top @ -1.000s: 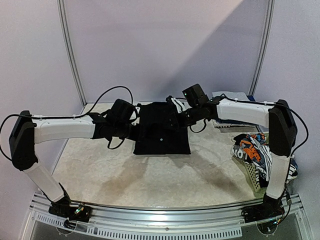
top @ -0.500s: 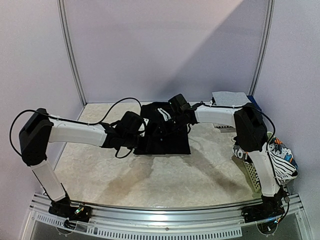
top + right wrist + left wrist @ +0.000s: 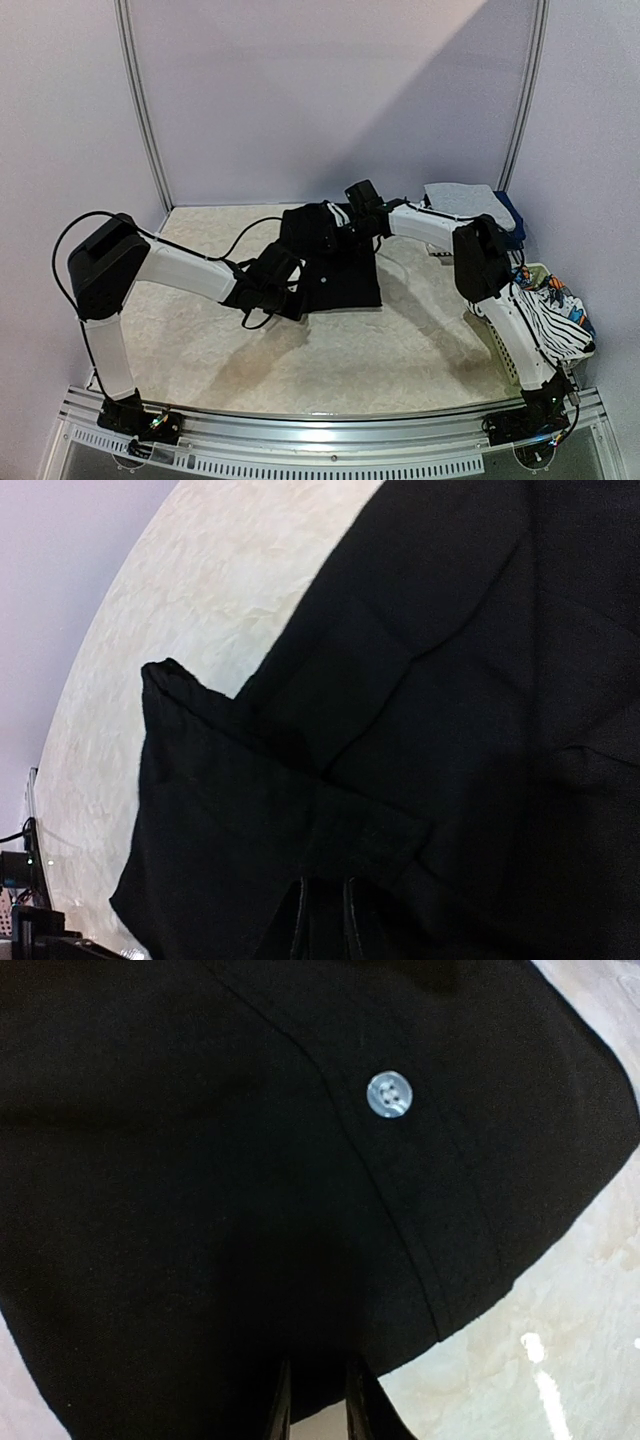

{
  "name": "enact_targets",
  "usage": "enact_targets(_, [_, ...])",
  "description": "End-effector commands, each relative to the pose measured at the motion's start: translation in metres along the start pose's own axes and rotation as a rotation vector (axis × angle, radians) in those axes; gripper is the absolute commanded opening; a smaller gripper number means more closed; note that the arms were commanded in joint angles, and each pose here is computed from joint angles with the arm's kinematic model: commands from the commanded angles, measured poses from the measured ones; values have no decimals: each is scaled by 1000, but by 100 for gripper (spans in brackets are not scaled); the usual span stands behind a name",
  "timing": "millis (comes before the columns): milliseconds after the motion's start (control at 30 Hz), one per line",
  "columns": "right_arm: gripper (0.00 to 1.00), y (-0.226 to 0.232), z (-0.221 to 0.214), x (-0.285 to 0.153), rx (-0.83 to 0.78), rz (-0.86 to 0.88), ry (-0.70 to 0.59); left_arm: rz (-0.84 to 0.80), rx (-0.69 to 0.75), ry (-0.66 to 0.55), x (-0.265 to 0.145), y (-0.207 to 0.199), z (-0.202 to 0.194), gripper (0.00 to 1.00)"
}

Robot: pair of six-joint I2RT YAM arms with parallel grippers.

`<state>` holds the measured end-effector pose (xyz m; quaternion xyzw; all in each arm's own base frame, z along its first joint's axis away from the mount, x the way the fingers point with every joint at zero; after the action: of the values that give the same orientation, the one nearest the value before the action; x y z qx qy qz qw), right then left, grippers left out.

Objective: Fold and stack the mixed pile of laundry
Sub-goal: Adjust the 2/3-rectangle-folded tank top at the center of the board.

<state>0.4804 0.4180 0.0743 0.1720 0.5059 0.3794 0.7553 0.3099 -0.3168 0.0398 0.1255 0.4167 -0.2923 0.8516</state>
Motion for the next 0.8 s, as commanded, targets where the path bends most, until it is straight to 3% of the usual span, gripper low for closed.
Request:
enact_targets(0, [14,-25,1,10,38,-28,-5,-11,-4,5,9,-5,-10,20])
enact_targets(333, [23,-45,42,-1,146,-5,-148,-34,-27,25,5,-6,-24,19])
enact_targets(600, [49,22,88,-59,24,95,-263,-43,12,-52,-42,-9,20,24])
enact_targets(767, [53,67,103,-118,-46,92,-333,10,54,-81,-60,-2,43,27])
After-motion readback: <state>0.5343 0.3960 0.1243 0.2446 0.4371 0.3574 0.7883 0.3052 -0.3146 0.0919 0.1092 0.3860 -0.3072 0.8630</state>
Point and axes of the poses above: each gripper's point midway between its finger pads, its own x axis out along the fingers, its own y axis along the line the jaws close on, z = x × y, the point moved 3 cm from there along -x, back along the fingers, and after that the axes turned 12 degrees about x, right-handed, at the moved point
